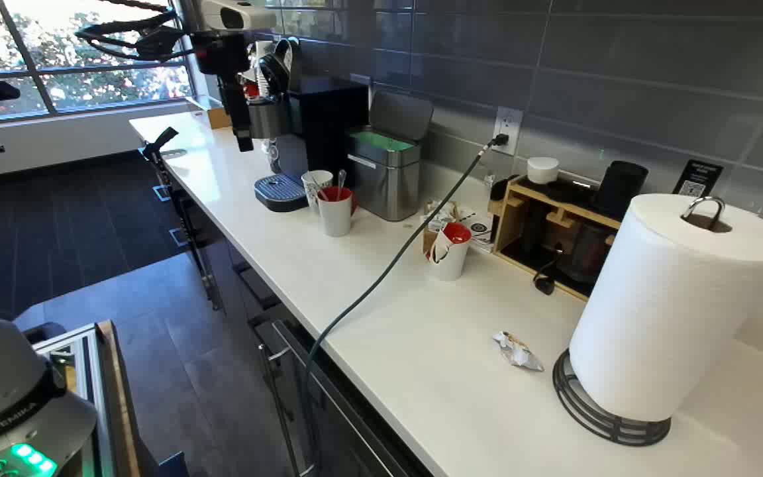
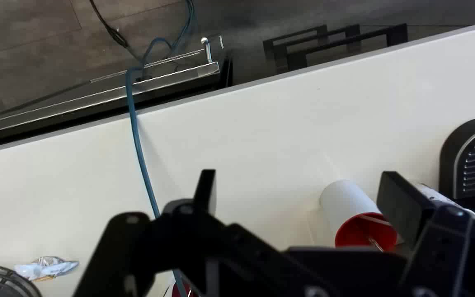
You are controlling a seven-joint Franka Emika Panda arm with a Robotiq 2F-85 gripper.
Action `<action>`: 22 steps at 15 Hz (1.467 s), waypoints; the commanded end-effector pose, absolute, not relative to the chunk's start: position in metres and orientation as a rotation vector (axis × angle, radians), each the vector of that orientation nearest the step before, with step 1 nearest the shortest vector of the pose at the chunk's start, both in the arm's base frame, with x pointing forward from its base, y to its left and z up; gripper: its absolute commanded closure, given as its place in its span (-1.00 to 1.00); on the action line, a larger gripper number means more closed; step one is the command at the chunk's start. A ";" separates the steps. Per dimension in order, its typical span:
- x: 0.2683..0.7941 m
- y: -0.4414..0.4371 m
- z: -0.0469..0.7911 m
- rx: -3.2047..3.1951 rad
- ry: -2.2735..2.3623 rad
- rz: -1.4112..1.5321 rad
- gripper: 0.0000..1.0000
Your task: Take the coffee pod out of the coffee maker chamber.
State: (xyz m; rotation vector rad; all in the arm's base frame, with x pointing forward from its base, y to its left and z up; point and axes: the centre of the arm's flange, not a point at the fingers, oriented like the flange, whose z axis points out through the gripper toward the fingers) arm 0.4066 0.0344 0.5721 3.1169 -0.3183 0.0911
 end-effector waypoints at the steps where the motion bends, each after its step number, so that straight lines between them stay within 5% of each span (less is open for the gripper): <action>1: 0.407 0.034 0.572 3.117 -0.318 0.091 -1.00; 9: 0.404 0.041 0.579 3.135 -0.369 0.116 -1.00; 15: 0.354 0.160 0.679 3.181 -0.541 0.482 -1.00; 22: 0.301 0.309 0.759 2.997 0.035 0.881 -1.00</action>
